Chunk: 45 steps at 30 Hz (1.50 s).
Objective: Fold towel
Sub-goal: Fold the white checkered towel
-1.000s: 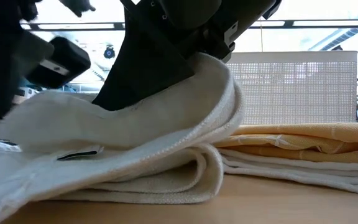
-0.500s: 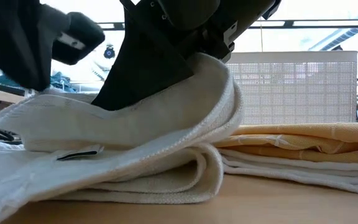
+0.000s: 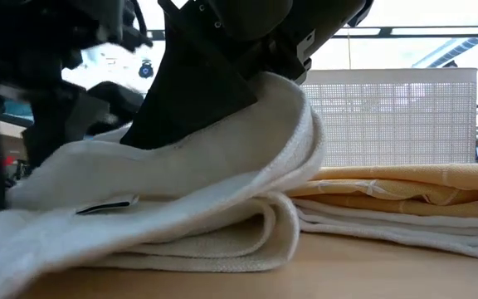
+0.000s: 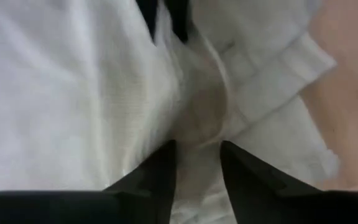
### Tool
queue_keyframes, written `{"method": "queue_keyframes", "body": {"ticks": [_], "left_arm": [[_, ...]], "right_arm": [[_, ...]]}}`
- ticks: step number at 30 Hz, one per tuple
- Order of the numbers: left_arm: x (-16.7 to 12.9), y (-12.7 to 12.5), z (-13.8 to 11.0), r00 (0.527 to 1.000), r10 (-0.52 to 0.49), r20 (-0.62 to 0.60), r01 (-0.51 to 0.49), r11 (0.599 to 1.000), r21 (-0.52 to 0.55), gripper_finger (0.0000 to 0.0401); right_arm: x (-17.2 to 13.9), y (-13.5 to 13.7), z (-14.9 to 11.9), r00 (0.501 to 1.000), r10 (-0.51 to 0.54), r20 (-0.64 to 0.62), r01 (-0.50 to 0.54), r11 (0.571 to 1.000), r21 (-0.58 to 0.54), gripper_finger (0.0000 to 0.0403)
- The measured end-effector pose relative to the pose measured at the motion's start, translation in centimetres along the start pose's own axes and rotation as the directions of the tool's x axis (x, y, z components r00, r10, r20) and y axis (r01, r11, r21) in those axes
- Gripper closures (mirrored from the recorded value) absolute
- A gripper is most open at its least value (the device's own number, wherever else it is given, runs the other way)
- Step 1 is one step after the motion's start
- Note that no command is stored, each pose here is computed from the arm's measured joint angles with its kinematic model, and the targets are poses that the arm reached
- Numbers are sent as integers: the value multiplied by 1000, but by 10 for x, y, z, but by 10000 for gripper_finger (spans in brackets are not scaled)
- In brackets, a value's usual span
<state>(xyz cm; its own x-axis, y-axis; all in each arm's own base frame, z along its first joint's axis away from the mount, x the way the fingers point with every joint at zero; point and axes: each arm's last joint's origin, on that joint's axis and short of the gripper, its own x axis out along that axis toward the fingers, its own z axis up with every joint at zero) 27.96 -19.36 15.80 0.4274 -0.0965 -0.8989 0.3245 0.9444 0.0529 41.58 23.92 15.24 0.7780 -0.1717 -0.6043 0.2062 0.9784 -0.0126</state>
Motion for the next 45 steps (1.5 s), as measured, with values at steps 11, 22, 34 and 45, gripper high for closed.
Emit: {"method": "queue_keyframes", "body": {"ticks": [11, 22, 34, 45], "left_arm": [[9, 0, 4, 968, -251, -29, 246, 962, -116, 288], [-19, -2, 36, 965, -261, 0, 259, 959, -117, 361], [-58, 2, 50, 970, 242, -38, -244, 966, -90, 391], [-54, -23, 26, 903, 429, -26, -413, 849, -329, 395]], "right_arm": [[2, -2, 0, 1000, 8, -14, -8, 1000, 28, 400], [3, -3, 0, 999, 23, -34, -24, 1000, -8, 400], [0, 0, -4, 999, 11, -39, -11, 1000, 14, 382], [-12, -7, 3, 998, -39, -55, 42, 998, 45, 288]]}}
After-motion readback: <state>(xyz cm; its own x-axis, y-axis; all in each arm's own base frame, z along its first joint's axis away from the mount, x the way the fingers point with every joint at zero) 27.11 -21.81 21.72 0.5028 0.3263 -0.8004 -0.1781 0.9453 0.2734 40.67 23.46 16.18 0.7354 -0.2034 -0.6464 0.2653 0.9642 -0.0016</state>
